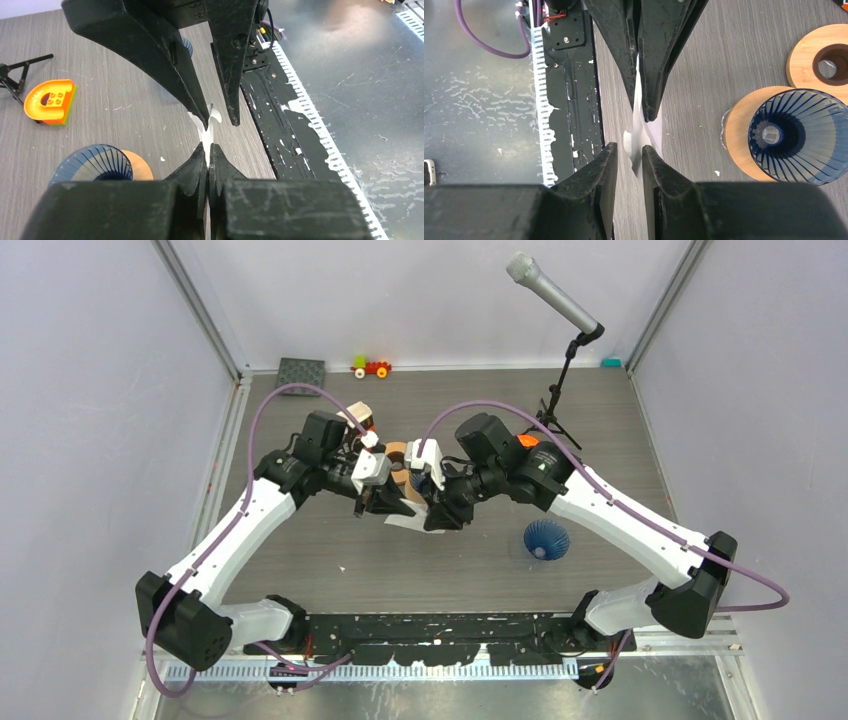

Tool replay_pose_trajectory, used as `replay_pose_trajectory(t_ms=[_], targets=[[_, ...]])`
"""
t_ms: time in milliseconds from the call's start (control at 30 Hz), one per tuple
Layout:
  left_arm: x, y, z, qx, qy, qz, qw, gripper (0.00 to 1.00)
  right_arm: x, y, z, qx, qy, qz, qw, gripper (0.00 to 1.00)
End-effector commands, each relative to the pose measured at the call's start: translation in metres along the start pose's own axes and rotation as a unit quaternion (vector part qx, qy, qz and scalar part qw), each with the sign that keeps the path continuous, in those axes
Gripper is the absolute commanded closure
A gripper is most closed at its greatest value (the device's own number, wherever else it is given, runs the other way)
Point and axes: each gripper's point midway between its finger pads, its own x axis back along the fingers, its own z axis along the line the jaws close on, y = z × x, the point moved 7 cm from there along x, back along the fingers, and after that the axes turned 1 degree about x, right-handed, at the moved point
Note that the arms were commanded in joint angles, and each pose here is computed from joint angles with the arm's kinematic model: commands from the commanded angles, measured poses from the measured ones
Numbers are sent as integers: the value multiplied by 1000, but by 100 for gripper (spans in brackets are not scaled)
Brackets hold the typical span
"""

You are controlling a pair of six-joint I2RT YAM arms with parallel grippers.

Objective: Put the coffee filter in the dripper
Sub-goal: Place the coffee filter in the coffee dripper.

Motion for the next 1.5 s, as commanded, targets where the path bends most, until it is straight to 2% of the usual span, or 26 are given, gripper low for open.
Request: replay_pose_trajectory(t_ms=[0,167,333,600,833,1000,1133,1200,1300,1367,1467], targets=[[1,14,4,-3,-3,-32,999,100,11,11,-2,24,-26,-38,999,68],[0,19,11,30,7,-45,998,100,8,8,-9,13,-48,-45,998,64],[1,23,16,50,16,-55,997,100,8,8,-17,4,-76,-48,996,64],[5,25,27,81,50,-72,993,100,11,2,-23,13,-104,-49,993,81],[12,24,34,100,80,-107,986,100,20,-2,-26,19,-127,-54,990,85],[16,21,36,97,94,-127,983,100,24,-3,-26,28,-128,-55,990,98],[15,20,36,101,96,-126,982,100,24,-2,-25,33,-118,-48,991,99],[16,21,35,101,95,-126,982,96,24,-1,-26,36,-118,-46,991,100],[16,20,34,100,92,-126,983,84,27,0,-30,49,-132,-33,990,99],[16,22,33,101,92,-125,983,70,32,1,-34,66,-151,-19,986,99],[17,25,33,114,100,-123,981,45,39,1,-39,91,-177,-1,980,100]])
